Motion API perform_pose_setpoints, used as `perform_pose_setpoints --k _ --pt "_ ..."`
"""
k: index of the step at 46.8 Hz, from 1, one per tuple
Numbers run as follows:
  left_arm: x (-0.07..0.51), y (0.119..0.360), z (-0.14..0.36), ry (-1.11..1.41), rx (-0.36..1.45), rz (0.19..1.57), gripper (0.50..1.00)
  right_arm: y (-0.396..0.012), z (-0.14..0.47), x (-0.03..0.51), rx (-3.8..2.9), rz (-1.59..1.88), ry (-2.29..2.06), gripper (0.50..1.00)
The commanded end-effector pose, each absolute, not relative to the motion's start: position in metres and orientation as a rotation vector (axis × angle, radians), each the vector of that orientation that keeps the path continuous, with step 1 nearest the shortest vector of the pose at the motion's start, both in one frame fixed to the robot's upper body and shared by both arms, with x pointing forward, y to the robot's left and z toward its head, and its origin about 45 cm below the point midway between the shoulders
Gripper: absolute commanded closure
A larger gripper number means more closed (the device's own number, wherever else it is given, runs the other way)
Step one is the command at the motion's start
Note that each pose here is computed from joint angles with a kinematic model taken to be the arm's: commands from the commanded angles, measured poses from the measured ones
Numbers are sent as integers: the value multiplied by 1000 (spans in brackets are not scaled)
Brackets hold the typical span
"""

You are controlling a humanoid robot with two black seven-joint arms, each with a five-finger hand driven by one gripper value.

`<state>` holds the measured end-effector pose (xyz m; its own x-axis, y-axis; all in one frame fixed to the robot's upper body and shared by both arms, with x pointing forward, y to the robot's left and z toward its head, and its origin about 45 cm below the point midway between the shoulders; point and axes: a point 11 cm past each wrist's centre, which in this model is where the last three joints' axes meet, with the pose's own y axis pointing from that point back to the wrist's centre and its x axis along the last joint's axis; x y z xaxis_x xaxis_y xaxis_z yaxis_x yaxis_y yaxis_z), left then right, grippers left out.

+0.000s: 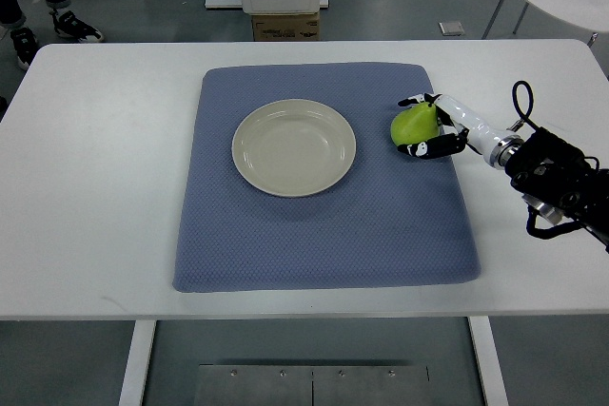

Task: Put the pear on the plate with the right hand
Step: 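Lift the pear with the right hand and carry it over the plate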

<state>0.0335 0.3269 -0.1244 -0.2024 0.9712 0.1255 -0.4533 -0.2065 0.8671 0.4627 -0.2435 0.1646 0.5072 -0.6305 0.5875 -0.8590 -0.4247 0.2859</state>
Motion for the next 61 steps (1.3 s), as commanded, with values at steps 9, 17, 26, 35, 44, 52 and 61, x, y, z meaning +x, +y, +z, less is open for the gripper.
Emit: perform_pose_setpoints --k 9,17,26,35,44,52,61 --pt "34 327 -124 860 867 1650 500 -243 168 465 2197 540 -1222 1000" --pt "34 327 -124 860 867 1650 500 -248 184 473 2197 559 -1257 1000" --pt "34 327 -124 860 867 1650 500 -256 221 486 2219 601 -1263 1000" --pt "34 327 -124 860 867 1650 500 -257 244 494 2253 610 -1238 1000" --pt "34 327 -124 860 867 1650 500 -237 244 492 2299 600 -1198 1000" --pt "34 327 -124 860 867 1650 500 -186 246 489 2389 612 -1111 1000" --pt "33 327 -124 861 866 1651 500 -128 239 478 2466 611 -1012 1000"
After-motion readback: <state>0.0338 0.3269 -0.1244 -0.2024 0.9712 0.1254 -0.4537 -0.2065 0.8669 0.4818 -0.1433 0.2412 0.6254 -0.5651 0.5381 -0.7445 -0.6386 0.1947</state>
